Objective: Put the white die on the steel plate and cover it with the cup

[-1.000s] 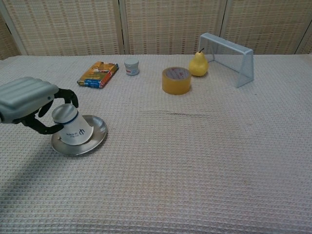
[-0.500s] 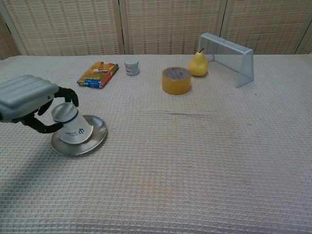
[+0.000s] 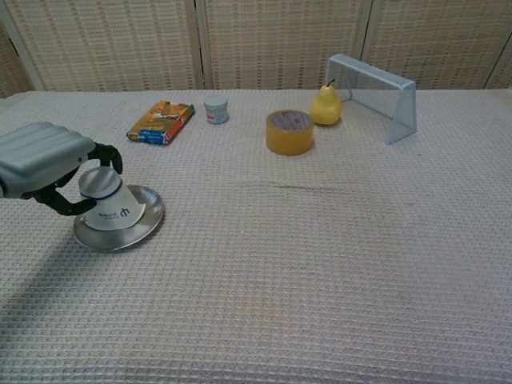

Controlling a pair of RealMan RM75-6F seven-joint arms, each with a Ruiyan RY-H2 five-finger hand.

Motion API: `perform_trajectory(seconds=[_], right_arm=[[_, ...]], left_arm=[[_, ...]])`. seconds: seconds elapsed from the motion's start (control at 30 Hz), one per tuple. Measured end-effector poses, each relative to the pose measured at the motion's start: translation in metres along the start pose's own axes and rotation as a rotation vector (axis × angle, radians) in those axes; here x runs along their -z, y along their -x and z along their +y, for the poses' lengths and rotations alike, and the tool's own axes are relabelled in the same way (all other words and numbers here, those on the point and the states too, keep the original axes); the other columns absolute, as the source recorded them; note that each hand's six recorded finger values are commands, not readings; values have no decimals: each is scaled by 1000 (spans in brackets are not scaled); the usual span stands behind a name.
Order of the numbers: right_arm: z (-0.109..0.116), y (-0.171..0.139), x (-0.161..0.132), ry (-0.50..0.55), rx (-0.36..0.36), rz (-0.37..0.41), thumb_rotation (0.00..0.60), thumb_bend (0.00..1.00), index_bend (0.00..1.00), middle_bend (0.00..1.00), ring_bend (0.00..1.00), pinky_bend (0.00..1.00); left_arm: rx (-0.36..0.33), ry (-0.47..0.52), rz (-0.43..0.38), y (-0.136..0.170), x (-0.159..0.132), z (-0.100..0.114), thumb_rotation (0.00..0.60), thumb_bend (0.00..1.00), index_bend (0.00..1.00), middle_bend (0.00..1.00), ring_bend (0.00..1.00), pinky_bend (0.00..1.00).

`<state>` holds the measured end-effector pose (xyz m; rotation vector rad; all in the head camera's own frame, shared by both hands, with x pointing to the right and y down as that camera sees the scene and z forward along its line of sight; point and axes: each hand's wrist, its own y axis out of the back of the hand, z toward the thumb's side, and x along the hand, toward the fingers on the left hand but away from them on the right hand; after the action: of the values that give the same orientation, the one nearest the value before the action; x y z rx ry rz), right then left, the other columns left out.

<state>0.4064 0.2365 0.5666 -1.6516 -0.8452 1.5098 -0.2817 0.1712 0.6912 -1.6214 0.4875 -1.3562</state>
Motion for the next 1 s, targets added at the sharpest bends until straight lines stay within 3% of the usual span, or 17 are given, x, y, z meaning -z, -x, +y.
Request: perform_trajectory(seconds=[0.27,0.4,0.73,1.0], right_arm=[[0,-1,0,0,2,-2,600,257,0,0,0,0],[-1,-1,-1,-2,-2,-2,600,257,0,0,0,0],[1,-1,0,-1,2,-3,600,258,0,0,0,0],[1,-1,-1,0,1,-2,600,258,0,0,0,0]], left_arm=[[90,153,-76,8,-9,5,600,356,500,661,652,869],[70,139,-66,6,-5,8,600,357,500,661,652,869],[-12,-25,34,-6,14,3,600,359,505,665,652,869],[22,62,-18,2,0,7,600,359,505,665,652,869]])
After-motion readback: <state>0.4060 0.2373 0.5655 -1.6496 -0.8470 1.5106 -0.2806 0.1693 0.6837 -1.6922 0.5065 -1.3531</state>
